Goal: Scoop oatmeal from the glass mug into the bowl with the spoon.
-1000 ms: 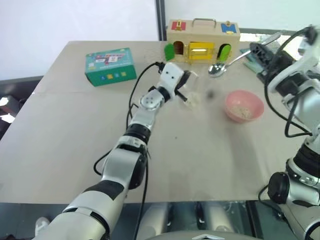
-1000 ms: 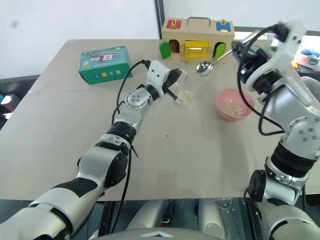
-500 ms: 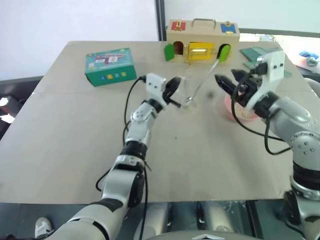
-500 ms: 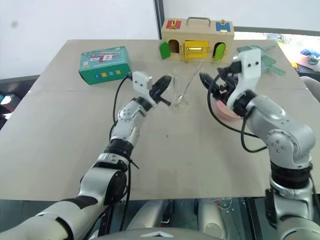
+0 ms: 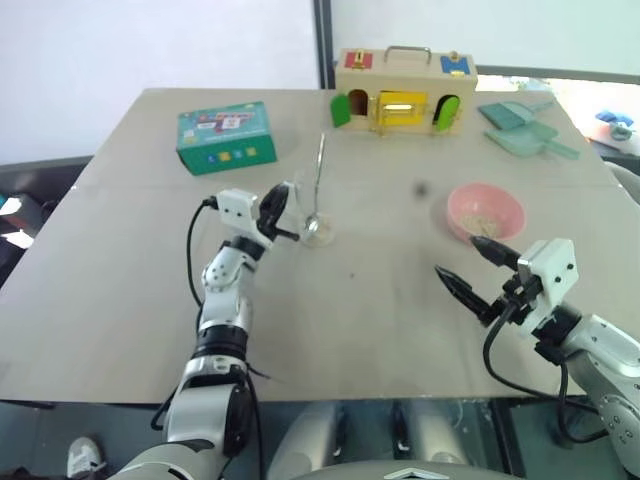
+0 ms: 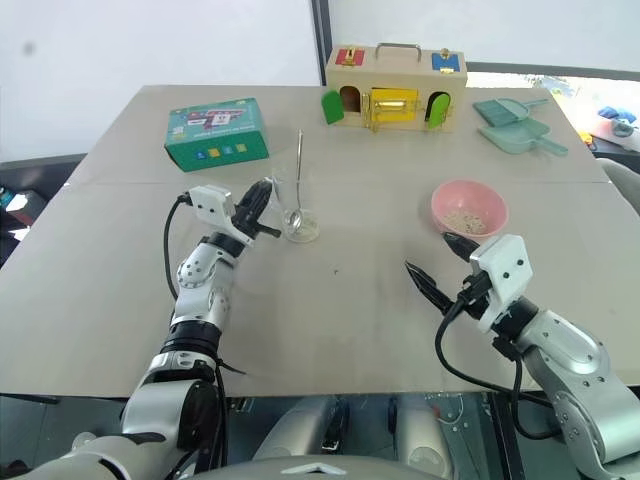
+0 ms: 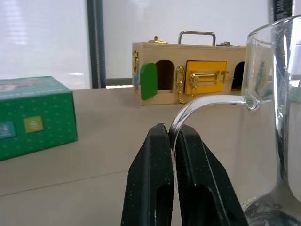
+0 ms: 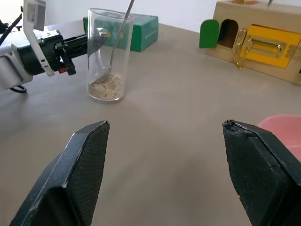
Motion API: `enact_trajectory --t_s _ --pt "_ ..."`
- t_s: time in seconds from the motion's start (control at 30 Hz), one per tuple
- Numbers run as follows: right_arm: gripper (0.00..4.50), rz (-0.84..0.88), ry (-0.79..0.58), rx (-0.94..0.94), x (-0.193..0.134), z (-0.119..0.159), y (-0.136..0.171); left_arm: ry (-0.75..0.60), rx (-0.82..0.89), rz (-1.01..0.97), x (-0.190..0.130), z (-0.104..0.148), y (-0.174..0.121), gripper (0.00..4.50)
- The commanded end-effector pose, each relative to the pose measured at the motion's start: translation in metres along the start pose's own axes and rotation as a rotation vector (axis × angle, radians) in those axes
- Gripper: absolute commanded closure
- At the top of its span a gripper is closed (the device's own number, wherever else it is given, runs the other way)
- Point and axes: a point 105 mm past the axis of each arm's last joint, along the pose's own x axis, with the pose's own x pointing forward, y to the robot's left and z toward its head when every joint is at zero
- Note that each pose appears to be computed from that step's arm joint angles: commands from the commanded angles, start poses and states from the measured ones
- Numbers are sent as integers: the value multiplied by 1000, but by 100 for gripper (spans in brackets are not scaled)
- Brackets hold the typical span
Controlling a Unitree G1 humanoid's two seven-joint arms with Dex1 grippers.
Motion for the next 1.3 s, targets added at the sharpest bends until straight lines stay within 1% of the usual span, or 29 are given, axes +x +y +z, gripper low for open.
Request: enact_trajectory --t_s 0.03,0.23,0.4,0.5,0.53,0.57,0.73,0.77,0.87,0.97,1.0,1.07,1.17,1.23,1.3 --pt "64 10 -53 -53 2 13 4 22 21 2 -3 -1 4 450" --pt "64 5 -48 -52 1 13 2 70 16 1 -8 -8 6 450" --pt "64 10 -51 -52 3 17 5 95 -4 -6 -20 -14 7 450" --pt "59 16 -47 -45 4 17 7 105 -12 -11 -25 -14 7 345" --pt "59 17 -44 -43 3 17 8 106 -16 -12 -26 -13 7 288" --pt "59 19 -40 -40 3 16 8 109 -22 -16 -27 -12 6 257" --pt "59 36 -13 -42 -3 12 10 128 -40 -26 -36 -7 6 31" --pt "59 39 -7 -45 -5 12 10 133 -56 -34 -40 -6 6 2" --pt "59 37 34 -40 -16 6 7 149 -75 -96 -55 4 2 2" --pt "59 -11 169 -67 -42 -18 -8 164 -158 -296 -79 24 -19 2" --pt "8 -39 195 -65 -50 -24 -15 186 -216 -383 -89 30 -29 0" --pt "2 -75 213 -65 -62 -29 -24 239 -249 -484 -102 35 -38 0" --pt "2 -112 270 -105 -83 -37 -38 319 -216 -574 -117 37 -41 0" --pt "2 -138 316 -126 -101 -43 -46 342 -203 -634 -123 41 -42 0" --pt "2 -152 342 -129 -114 -48 -49 344 -202 -654 -122 45 -43 0"
